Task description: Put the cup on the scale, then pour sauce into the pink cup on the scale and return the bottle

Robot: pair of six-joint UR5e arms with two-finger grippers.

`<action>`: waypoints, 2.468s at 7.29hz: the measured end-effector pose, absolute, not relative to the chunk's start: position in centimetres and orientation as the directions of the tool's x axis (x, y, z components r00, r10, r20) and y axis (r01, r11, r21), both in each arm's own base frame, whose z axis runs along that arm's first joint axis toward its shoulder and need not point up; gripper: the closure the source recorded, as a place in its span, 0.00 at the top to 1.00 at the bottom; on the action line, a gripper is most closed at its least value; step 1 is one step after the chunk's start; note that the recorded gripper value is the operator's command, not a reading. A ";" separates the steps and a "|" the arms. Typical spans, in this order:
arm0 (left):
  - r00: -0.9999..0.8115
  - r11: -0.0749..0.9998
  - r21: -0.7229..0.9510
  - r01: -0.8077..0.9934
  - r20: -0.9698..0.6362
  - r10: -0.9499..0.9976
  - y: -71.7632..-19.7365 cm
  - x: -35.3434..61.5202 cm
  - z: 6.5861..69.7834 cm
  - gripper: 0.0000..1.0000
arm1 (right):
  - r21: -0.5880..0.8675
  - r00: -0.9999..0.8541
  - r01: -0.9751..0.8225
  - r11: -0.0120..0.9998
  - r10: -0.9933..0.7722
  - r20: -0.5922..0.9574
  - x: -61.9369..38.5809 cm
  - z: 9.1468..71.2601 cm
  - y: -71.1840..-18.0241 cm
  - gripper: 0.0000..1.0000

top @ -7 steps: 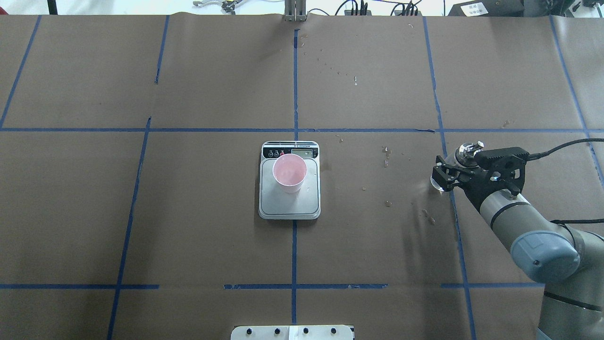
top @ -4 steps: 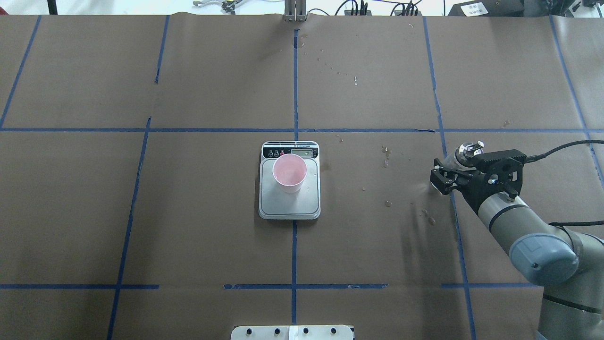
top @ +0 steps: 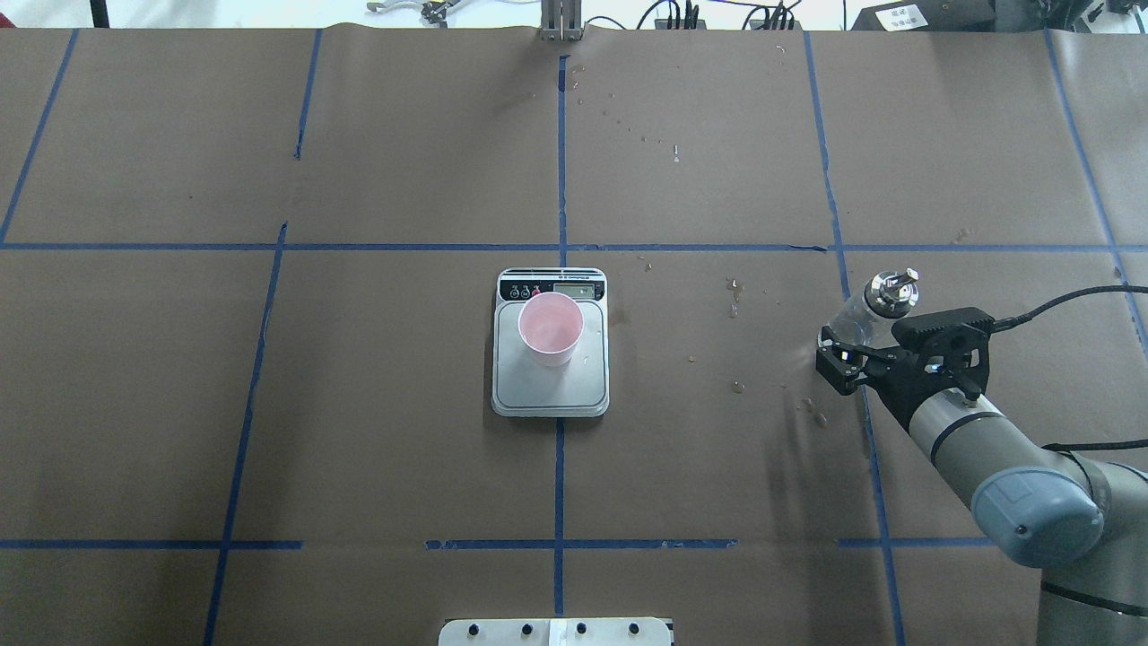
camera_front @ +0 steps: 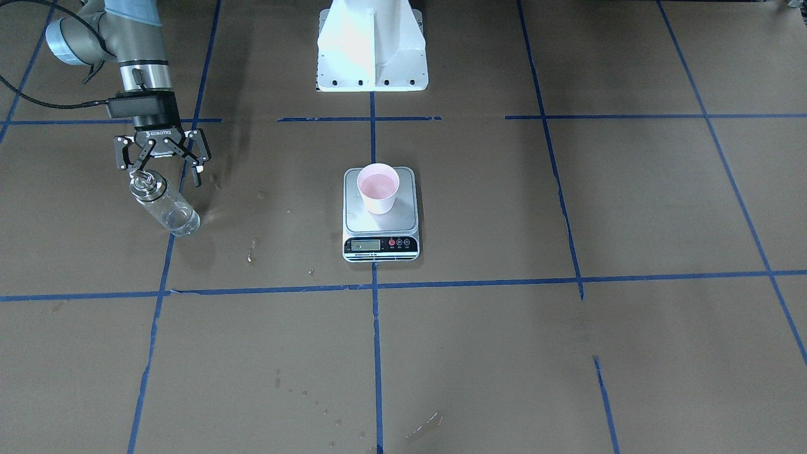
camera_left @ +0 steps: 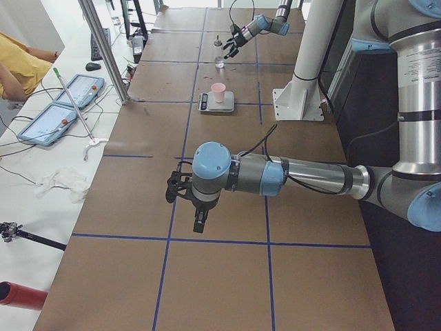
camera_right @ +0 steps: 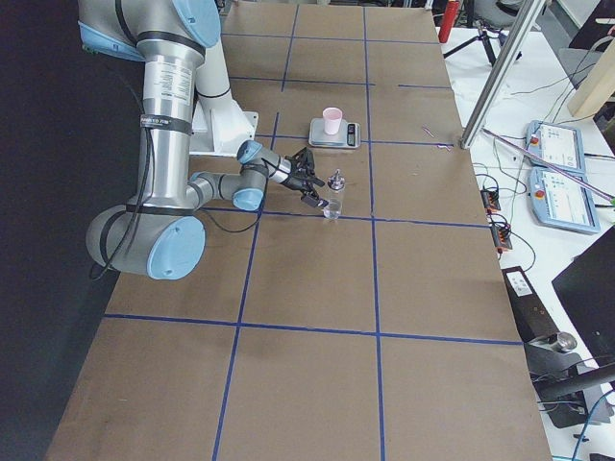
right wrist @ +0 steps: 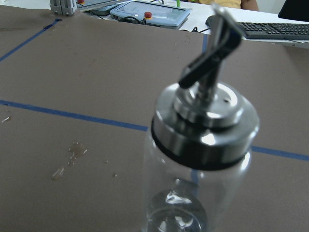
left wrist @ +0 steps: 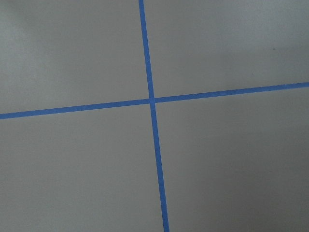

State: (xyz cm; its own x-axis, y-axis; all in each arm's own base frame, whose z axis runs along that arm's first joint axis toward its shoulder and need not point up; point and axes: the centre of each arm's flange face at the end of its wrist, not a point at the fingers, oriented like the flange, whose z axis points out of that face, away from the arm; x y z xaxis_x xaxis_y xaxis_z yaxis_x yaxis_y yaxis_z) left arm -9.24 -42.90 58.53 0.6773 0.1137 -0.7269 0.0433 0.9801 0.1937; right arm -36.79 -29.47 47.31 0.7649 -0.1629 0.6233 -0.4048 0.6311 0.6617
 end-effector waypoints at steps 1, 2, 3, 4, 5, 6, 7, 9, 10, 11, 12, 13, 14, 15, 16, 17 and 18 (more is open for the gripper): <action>0.677 0.980 0.194 0.043 -0.727 0.114 -42.9 -9.2 58.5 1.00 | 0.661 0.757 -0.399 0.635 -0.179 0.629 -35.4 48.7 -28.4 1.00; 0.678 0.980 0.194 0.043 -0.726 0.114 -42.9 -9.2 58.5 1.00 | 0.664 0.750 -0.383 0.642 -0.204 0.629 -33.4 50.2 -27.6 1.00; 0.678 0.980 0.194 0.042 -0.726 0.115 -42.9 -9.2 58.6 1.00 | 0.673 0.742 -0.350 0.652 -0.245 0.623 -31.0 51.9 -26.8 1.00; 0.678 0.980 0.194 0.042 -0.726 0.114 -42.9 -9.2 58.6 1.00 | 0.684 0.736 -0.310 0.660 -0.288 0.612 -28.6 53.6 -26.4 1.00; 0.678 0.980 0.193 0.042 -0.726 0.114 -42.9 -9.2 58.6 1.00 | 0.688 0.739 -0.270 0.674 -0.313 0.597 -25.8 55.3 -27.3 0.99; 0.678 0.980 0.193 0.042 -0.726 0.114 -42.9 -9.2 58.6 1.00 | 0.679 0.742 -0.229 0.698 -0.326 0.586 -22.5 56.6 -29.3 0.99; 0.678 0.980 0.193 0.041 -0.726 0.115 -42.8 -9.2 58.6 1.00 | 0.660 0.738 -0.185 0.729 -0.340 0.583 -18.6 58.1 -31.8 0.99; 0.678 0.980 0.194 0.039 -0.725 0.116 -42.8 -9.2 58.7 1.00 | 0.611 0.707 -0.118 0.783 -0.366 0.605 -9.7 62.0 -36.3 0.98; 0.678 0.980 0.194 0.039 -0.725 0.117 -42.8 -9.2 58.7 1.00 | 0.586 0.693 -0.098 0.805 -0.367 0.620 -5.3 63.1 -37.9 0.99; 0.679 0.980 0.195 0.038 -0.725 0.117 -42.8 -9.2 58.7 1.00 | 0.551 0.682 -0.088 0.830 -0.353 0.640 -1.5 63.4 -39.2 1.00; 0.679 0.980 0.194 0.038 -0.725 0.117 -42.7 -9.2 58.7 1.00 | 0.490 0.675 -0.094 0.867 -0.306 0.671 1.4 63.5 -40.6 1.00; 0.679 0.980 0.193 0.038 -0.725 0.117 -42.7 -9.2 58.8 1.00 | 0.413 0.677 -0.102 0.905 -0.241 0.696 3.0 63.4 -42.3 1.00; 0.679 0.981 0.192 0.037 -0.725 0.116 -42.7 -9.2 58.8 1.00 | 0.332 0.683 -0.101 0.938 -0.177 0.709 3.9 63.0 -44.4 1.00; 0.680 0.981 0.191 0.037 -0.724 0.115 -42.6 -9.2 58.9 1.00 | 0.261 0.691 -0.086 0.962 -0.132 0.711 4.5 61.9 -46.6 1.00; 0.680 0.981 0.189 0.037 -0.724 0.114 -42.6 -9.2 58.9 1.00 | 0.215 0.701 -0.047 0.975 -0.121 0.703 5.3 60.9 -47.8 1.00; 0.681 0.982 0.186 0.037 -0.724 0.111 -42.6 -9.3 59.1 1.00 | 0.183 0.713 -0.005 0.983 -0.125 0.690 6.5 61.6 -47.3 1.00; 0.682 0.983 0.181 0.037 -0.724 0.107 -42.5 -9.3 59.2 1.00 | 0.140 0.736 0.029 0.990 -0.116 0.666 7.4 64.0 -45.4 1.00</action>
